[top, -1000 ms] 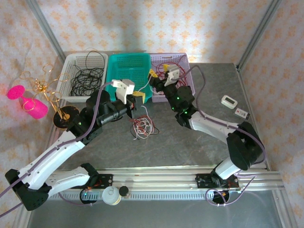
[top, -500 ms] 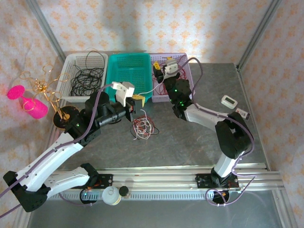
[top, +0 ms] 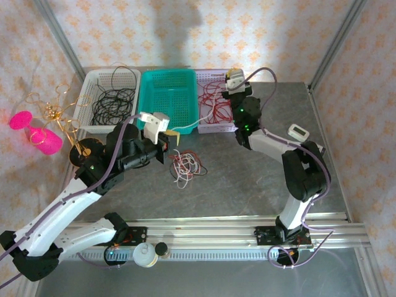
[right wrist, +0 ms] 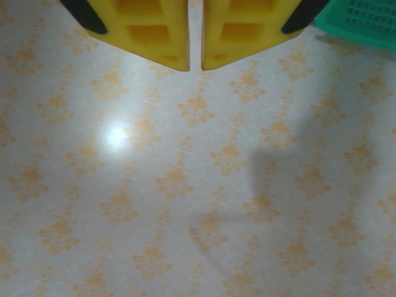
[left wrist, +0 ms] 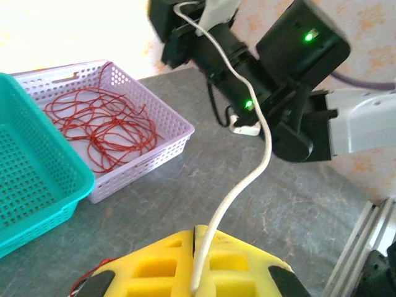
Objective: Untangle the cables
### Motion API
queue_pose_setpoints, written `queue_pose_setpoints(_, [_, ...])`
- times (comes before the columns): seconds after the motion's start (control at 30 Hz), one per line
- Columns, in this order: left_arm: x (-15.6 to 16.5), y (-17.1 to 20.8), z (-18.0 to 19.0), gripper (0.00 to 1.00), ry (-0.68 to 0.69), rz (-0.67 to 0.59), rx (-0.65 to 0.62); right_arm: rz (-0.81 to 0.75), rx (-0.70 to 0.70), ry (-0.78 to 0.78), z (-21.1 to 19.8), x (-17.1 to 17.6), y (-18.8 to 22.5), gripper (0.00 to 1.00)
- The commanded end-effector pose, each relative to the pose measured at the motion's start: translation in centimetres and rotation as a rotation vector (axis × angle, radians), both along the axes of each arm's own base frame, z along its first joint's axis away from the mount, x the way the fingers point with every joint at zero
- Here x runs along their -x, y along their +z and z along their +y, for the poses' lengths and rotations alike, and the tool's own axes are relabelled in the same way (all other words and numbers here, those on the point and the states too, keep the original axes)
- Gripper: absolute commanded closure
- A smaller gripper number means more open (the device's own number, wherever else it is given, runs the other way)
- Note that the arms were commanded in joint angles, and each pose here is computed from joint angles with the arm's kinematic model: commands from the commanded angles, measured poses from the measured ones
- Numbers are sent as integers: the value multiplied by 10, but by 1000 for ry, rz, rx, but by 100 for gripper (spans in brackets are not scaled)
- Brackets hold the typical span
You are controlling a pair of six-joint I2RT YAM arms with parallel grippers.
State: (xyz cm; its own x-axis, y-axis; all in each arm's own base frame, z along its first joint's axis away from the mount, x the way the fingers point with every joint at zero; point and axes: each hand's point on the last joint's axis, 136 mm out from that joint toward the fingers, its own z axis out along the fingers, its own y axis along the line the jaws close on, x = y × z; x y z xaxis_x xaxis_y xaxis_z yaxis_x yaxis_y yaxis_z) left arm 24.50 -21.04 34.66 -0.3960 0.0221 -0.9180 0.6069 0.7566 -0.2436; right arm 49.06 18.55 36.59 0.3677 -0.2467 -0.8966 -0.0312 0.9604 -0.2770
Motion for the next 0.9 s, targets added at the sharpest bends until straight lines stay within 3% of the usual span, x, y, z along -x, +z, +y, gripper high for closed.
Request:
queue_pose_setpoints(0.0, [2,4,11,100,44,-6,-38,-72,-30,-13,-15,15,29,92])
queue_pose_setpoints(0.13, [0,-1,20,100,85,1,-75,-72,-19,-30,-25,14,29,100])
queue_pose_setpoints(0.63, [-3,-23,46,100,203,54,-167,-67,-62,-73,-58,11,36,100])
queue_pose_setpoints(0.87, [-5,-22,52,100,232,56,-200,-64,-15,-123,-65,7,35,100])
